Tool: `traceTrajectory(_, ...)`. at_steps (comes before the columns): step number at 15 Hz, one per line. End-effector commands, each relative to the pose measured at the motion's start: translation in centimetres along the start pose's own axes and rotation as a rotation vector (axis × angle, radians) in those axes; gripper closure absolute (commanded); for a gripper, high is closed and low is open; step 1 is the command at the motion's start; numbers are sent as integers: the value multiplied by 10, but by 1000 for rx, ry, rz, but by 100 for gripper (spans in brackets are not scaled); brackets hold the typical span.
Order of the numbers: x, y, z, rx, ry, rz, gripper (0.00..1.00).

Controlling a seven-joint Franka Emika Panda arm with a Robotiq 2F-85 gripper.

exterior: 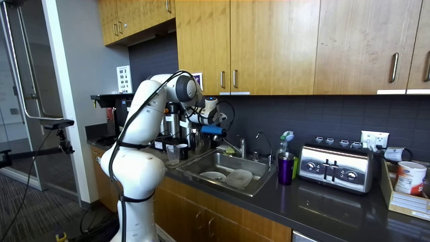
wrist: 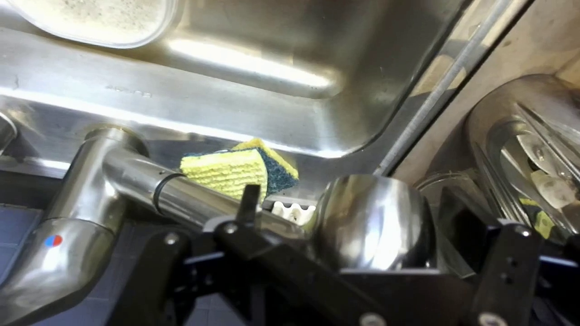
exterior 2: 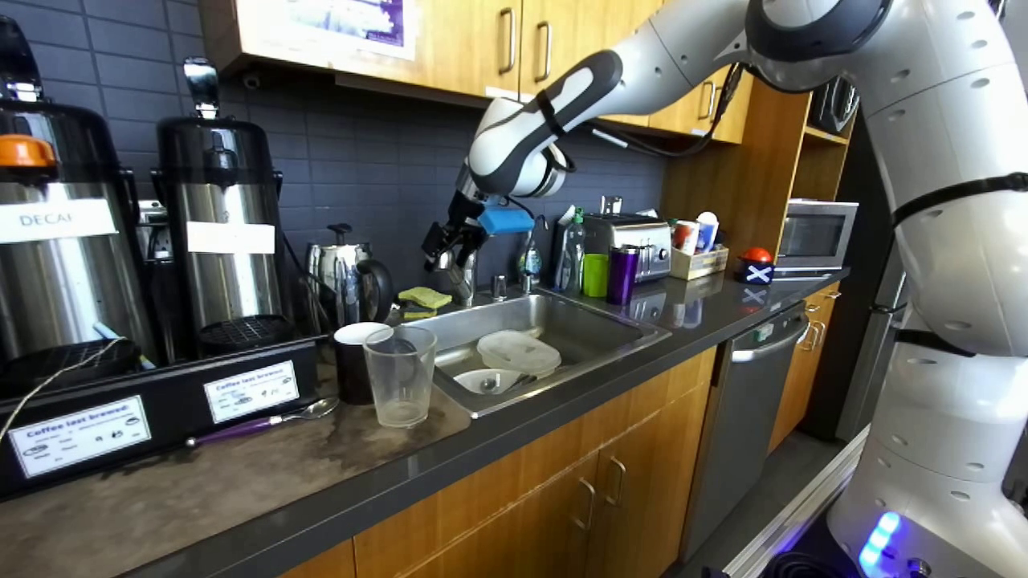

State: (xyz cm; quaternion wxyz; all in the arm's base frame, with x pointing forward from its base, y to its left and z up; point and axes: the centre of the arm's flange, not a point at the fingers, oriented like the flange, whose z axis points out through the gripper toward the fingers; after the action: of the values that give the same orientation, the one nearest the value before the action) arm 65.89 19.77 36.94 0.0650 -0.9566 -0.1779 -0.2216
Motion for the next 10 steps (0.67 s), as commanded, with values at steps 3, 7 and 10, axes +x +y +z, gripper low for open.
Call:
traceTrajectory(3, 15, 8, 7, -68, -3, -90, 0)
traceTrajectory(7, 15, 10, 6, -106, -9, -125, 0)
traceTrajectory(10, 15, 10, 2, -136, -11, -146, 0)
